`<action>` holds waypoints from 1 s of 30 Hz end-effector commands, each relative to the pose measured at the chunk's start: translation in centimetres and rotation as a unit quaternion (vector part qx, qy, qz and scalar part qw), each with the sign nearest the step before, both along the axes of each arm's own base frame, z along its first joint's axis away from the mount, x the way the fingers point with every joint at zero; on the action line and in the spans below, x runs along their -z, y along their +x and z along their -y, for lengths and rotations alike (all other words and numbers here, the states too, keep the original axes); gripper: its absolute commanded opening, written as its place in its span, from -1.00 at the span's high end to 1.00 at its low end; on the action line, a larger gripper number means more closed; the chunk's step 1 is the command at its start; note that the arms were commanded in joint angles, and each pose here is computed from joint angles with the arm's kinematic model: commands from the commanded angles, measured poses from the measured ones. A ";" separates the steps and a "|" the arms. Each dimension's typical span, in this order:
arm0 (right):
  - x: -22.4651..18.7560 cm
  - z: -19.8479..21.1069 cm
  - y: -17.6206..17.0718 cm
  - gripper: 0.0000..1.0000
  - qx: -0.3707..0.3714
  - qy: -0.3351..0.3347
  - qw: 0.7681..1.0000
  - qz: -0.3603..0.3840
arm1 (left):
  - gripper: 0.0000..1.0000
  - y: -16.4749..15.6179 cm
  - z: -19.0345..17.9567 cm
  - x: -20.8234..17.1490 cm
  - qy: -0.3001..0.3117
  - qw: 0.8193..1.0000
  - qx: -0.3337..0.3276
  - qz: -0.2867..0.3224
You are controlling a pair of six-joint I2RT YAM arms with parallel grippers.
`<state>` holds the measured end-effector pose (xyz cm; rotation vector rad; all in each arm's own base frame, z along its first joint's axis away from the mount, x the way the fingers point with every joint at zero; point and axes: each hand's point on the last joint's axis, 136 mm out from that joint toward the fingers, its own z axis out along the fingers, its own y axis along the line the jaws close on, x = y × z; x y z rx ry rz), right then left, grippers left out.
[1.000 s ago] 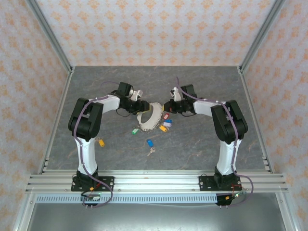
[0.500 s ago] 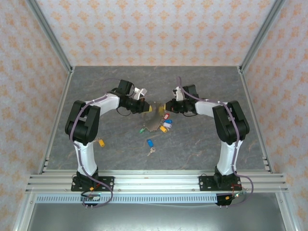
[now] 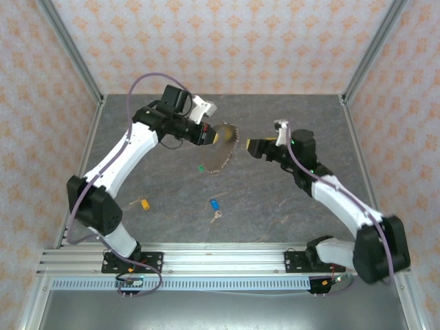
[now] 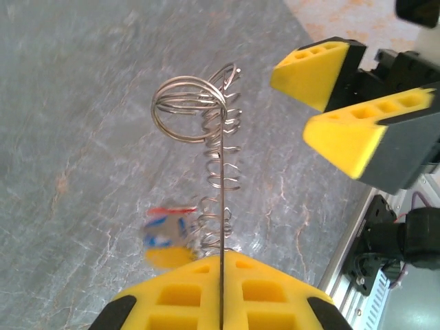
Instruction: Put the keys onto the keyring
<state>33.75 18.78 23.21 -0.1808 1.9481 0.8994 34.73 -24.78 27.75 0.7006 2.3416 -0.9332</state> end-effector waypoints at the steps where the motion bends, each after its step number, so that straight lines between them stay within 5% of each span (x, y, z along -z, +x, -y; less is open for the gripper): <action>1: -2.2 1.9 -0.9 -0.59 0.042 -0.008 0.997 0.063 | 1.00 -1.6 -1.9 -2.3 0.041 0.999 -0.002 0.035; 6: -3.0 0.8 -3.3 -0.31 0.006 0.011 0.998 0.060 | 1.00 -3.2 -2.3 -5.9 0.017 0.995 0.005 0.101; 10: -3.6 -1.5 -5.5 -0.17 -0.023 -0.036 0.994 0.099 | 1.00 -4.1 -2.7 -7.0 0.003 0.989 0.006 0.148; 18: -3.5 -4.9 -6.9 0.60 -0.044 -0.107 0.966 0.229 | 1.00 -6.0 -2.0 -7.1 0.028 0.984 0.107 0.142; 25: -1.9 -7.6 -8.1 0.65 -0.095 -0.198 0.907 0.358 | 1.00 -3.2 -2.5 -6.6 0.111 0.983 0.095 0.110; 30: -2.7 -8.8 -9.3 0.66 -0.116 -0.165 0.891 0.406 | 1.00 -2.6 -3.0 -5.8 0.193 0.970 0.096 0.112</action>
